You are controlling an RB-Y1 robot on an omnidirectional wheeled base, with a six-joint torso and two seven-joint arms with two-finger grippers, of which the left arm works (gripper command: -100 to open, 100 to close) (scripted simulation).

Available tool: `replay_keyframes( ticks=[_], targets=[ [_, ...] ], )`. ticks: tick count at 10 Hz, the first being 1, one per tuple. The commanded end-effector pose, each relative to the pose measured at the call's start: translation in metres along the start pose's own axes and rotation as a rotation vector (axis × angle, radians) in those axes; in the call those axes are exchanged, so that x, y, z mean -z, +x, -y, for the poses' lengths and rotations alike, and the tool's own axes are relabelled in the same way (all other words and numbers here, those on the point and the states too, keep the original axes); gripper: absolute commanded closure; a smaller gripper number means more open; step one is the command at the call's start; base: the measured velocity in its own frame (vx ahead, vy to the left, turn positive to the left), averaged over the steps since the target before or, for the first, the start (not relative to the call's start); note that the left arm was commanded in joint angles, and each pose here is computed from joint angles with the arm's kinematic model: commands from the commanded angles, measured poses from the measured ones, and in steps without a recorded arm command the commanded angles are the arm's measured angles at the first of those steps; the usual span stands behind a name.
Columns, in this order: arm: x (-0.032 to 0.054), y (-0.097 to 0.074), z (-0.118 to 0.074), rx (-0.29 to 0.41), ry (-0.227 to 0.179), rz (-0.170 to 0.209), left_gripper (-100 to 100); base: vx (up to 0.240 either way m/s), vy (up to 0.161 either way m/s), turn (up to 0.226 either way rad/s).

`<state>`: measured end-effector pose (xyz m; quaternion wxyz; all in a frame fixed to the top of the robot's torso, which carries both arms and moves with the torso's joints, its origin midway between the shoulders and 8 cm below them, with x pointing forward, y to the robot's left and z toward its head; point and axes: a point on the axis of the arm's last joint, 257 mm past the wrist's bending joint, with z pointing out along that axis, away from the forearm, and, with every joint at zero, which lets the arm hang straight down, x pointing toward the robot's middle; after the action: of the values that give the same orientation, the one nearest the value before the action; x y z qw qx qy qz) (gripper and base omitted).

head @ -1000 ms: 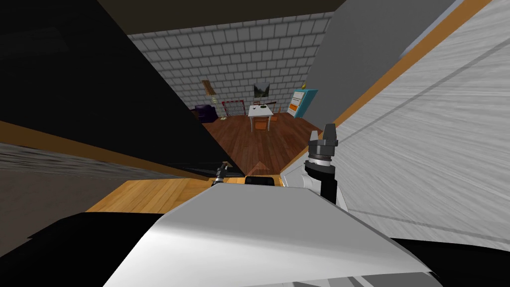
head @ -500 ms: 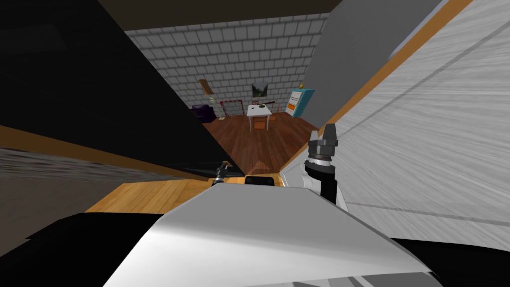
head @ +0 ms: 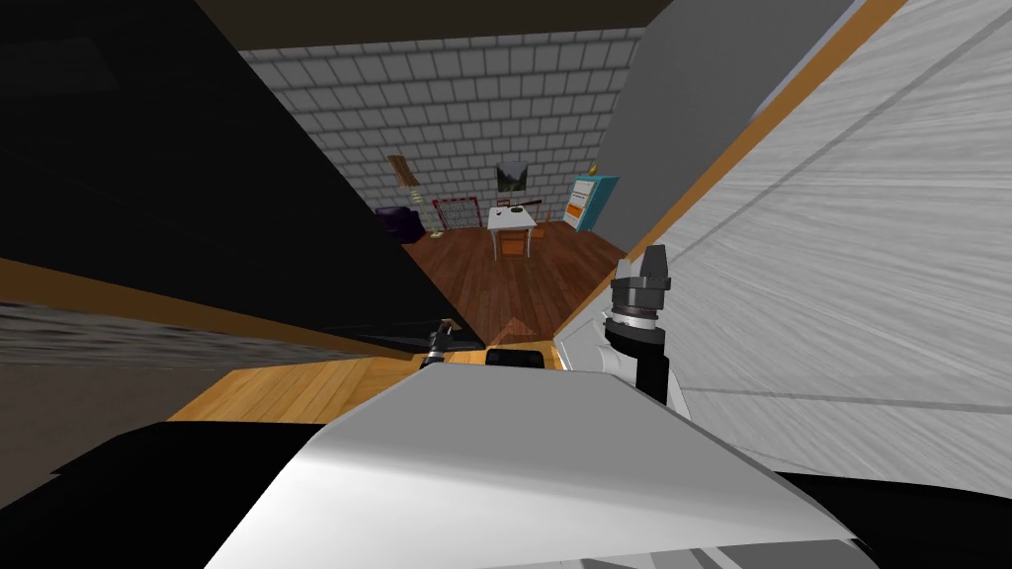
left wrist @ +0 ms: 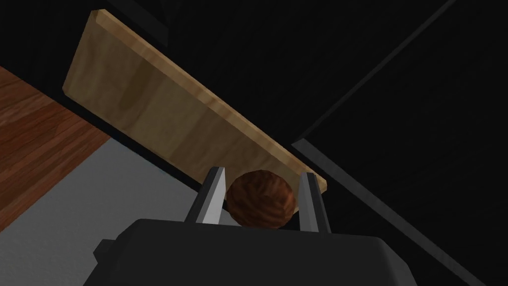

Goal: Pull the door open

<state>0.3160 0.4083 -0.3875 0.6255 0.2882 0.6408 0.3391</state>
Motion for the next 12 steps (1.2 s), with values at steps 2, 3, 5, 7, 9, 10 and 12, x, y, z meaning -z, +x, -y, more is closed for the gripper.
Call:
replay_keyframes(
  ticks=[2,3,5,7,9,10,12],
  targets=[
    [-0.0049,-0.0028,-0.0080,0.070,-0.021,0.013,100,-0.049,0.014,-0.055],
    [-0.0061,-0.0025,-0.0089,0.112,-0.026,0.011,100,-0.038,0.013,-0.044],
    [-0.0074,-0.0022,-0.0098,0.160,-0.031,0.009,100,-0.031,0.014,-0.040],
    [-0.0086,-0.0018,-0.0108,0.206,-0.036,0.007,100,-0.034,0.009,-0.048],
    [-0.0099,-0.0015,-0.0117,0.255,-0.041,0.006,100,-0.035,0.010,-0.039],
    [-0.0099,-0.0015,-0.0117,0.260,-0.041,0.006,100,-0.036,0.012,-0.041],
    [-0.0111,-0.0011,-0.0125,0.308,-0.046,0.005,100,-0.036,0.012,-0.048]
  ],
)
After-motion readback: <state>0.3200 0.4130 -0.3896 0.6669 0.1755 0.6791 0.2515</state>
